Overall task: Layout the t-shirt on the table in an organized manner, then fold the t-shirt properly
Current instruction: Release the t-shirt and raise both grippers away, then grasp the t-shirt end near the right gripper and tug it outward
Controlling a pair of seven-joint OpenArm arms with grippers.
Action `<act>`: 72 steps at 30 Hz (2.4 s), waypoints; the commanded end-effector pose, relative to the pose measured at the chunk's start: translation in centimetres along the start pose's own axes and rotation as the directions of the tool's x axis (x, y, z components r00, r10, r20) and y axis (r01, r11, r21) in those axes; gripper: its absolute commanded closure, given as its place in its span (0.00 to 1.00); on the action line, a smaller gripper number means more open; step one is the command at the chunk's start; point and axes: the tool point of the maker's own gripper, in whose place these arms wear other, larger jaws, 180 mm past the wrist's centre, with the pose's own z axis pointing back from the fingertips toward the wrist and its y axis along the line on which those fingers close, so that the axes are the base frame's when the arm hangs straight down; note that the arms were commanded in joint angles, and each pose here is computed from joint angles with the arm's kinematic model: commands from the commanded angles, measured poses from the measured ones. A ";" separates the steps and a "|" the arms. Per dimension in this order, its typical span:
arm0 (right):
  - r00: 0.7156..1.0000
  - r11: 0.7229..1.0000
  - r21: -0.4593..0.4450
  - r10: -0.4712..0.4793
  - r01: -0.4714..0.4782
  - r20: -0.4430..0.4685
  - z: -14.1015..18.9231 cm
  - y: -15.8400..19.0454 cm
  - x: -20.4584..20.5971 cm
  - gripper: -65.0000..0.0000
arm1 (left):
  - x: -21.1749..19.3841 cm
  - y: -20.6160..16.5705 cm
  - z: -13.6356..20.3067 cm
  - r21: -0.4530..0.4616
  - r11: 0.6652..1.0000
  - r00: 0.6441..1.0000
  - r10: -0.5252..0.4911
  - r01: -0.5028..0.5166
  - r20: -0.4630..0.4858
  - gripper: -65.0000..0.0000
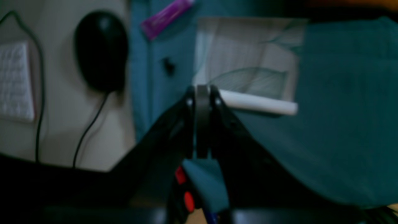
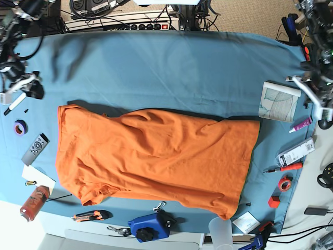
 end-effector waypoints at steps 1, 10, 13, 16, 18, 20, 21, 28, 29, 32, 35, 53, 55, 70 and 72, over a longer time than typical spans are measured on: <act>0.997 1.000 0.008 0.011 -0.012 0.072 0.3 0.2 1.9 0.63 | 1.0 0.7 0.7 0.011 1.000 0.999 -0.008 0.008 0.044 1.00; 0.987 0.996 0.086 -0.050 0.038 0.150 -2.8 3.9 2.4 0.63 | 0.9 1.8 1.3 0.025 0.999 0.998 0.019 -0.021 0.057 1.00; 0.992 0.997 0.067 0.036 -0.045 0.119 -4.5 4.9 2.6 0.63 | 1.1 1.5 1.2 0.014 0.999 0.997 0.030 -0.031 0.072 1.00; 0.993 0.998 -0.005 0.065 -0.065 0.095 -5.9 4.8 2.8 0.63 | 0.9 1.2 1.1 0.009 0.999 0.997 0.039 -0.040 0.070 1.00; 0.995 0.997 -0.023 0.080 -0.079 0.053 -6.6 5.1 2.1 0.63 | 0.8 1.1 1.1 0.006 0.999 0.997 0.042 -0.043 0.070 1.00; 0.996 0.994 -0.054 0.092 -0.092 0.013 -7.1 5.0 1.4 0.63 | 0.9 1.2 1.1 0.007 0.999 0.997 0.042 -0.043 0.070 1.00; 0.996 0.993 -0.078 0.094 -0.094 -0.003 -7.2 4.7 1.1 0.63 | 0.9 1.2 1.1 0.007 0.999 0.997 0.042 -0.043 0.070 1.00; 0.996 0.991 -0.098 0.095 -0.094 -0.001 -7.4 4.7 0.9 0.77 | 0.9 1.2 1.1 0.007 0.999 0.997 0.042 -0.043 0.071 1.00; 0.995 0.990 -0.102 0.095 -0.094 -0.001 -7.5 4.6 1.0 0.87 | 0.9 1.2 1.1 0.007 0.999 0.997 0.042 -0.043 0.071 1.00; 0.995 0.990 -0.104 0.099 -0.097 0.009 -7.5 4.6 1.5 1.00 | 0.9 1.2 1.1 0.007 0.999 0.997 0.042 -0.043 0.070 1.00; 0.995 0.990 -0.101 0.100 -0.097 0.026 -7.6 4.8 2.4 1.00 | 0.9 1.2 1.1 0.007 0.999 0.997 0.043 -0.043 0.070 1.00; 0.899 0.949 -0.206 0.297 -0.240 0.322 6.6 7.5 10.5 1.00 | 1.2 1.2 1.1 0.006 0.999 0.995 0.043 -0.044 0.089 1.00; 0.895 0.953 -0.196 0.287 -0.231 0.341 6.0 7.4 10.7 1.00 | 1.2 1.1 1.1 0.006 0.999 0.995 0.043 -0.044 0.090 1.00; 0.966 0.980 -0.041 0.199 -0.195 0.167 -12.1 8.1 12.7 1.00 | 1.3 0.9 1.1 -0.006 0.999 0.994 0.048 -0.047 0.093 1.00; 0.967 0.973 0.010 0.228 -0.231 0.116 -12.4 9.2 12.7 0.89 | 1.3 0.9 1.1 -0.007 0.999 0.995 0.048 -0.047 0.093 1.00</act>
